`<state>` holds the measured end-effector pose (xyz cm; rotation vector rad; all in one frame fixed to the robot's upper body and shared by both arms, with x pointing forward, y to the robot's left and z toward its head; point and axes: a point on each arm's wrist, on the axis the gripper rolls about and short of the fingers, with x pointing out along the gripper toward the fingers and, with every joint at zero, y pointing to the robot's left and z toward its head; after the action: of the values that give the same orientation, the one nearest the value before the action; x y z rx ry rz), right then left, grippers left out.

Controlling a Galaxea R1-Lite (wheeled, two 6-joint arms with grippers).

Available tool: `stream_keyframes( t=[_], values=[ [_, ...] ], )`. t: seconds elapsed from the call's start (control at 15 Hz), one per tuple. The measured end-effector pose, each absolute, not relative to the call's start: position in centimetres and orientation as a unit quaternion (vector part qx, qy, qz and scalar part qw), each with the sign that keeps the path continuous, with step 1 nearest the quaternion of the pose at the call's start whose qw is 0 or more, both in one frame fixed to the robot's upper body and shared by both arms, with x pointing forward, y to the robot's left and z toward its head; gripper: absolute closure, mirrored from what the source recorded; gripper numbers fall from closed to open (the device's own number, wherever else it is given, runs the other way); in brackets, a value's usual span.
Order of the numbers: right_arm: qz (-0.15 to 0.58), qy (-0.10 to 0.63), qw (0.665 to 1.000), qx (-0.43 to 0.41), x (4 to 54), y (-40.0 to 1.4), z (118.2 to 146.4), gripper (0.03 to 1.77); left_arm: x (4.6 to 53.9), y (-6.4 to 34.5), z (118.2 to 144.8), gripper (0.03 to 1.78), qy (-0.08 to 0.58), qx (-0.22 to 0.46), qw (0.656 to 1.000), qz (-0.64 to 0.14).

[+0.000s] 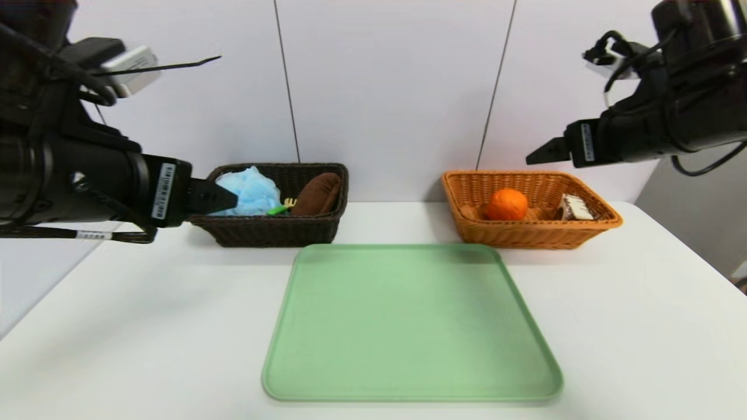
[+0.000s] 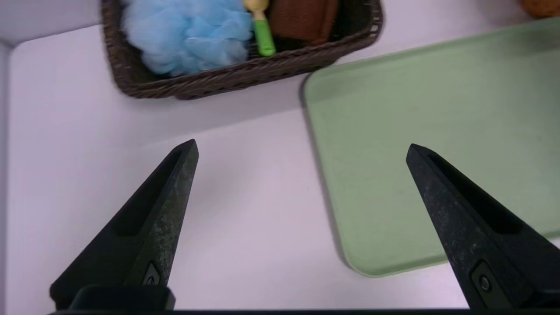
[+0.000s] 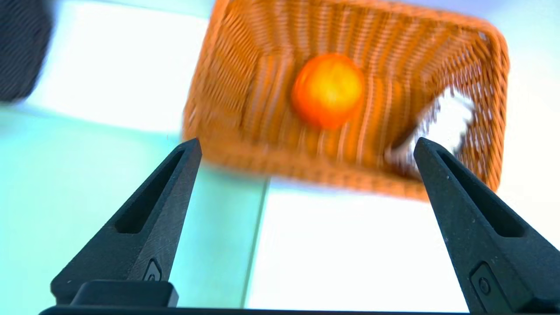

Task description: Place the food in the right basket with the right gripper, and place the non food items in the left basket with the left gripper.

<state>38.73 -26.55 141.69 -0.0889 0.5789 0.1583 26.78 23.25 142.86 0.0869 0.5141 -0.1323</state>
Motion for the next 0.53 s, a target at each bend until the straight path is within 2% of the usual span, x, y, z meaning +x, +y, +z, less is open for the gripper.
stream_keyframes(
  t=[0.13,0.53],
  values=[
    [0.081,0.283,0.954,-0.048,34.7,-27.2,142.5,0.12,25.4,25.3,142.3,0.12,0.25,0.046,0.967,-0.013],
    [0.081,0.254,0.963,-0.048,22.9,-30.1,141.8,0.11,20.9,29.2,138.8,0.12,0.253,0.044,0.965,0.05]
  ],
)
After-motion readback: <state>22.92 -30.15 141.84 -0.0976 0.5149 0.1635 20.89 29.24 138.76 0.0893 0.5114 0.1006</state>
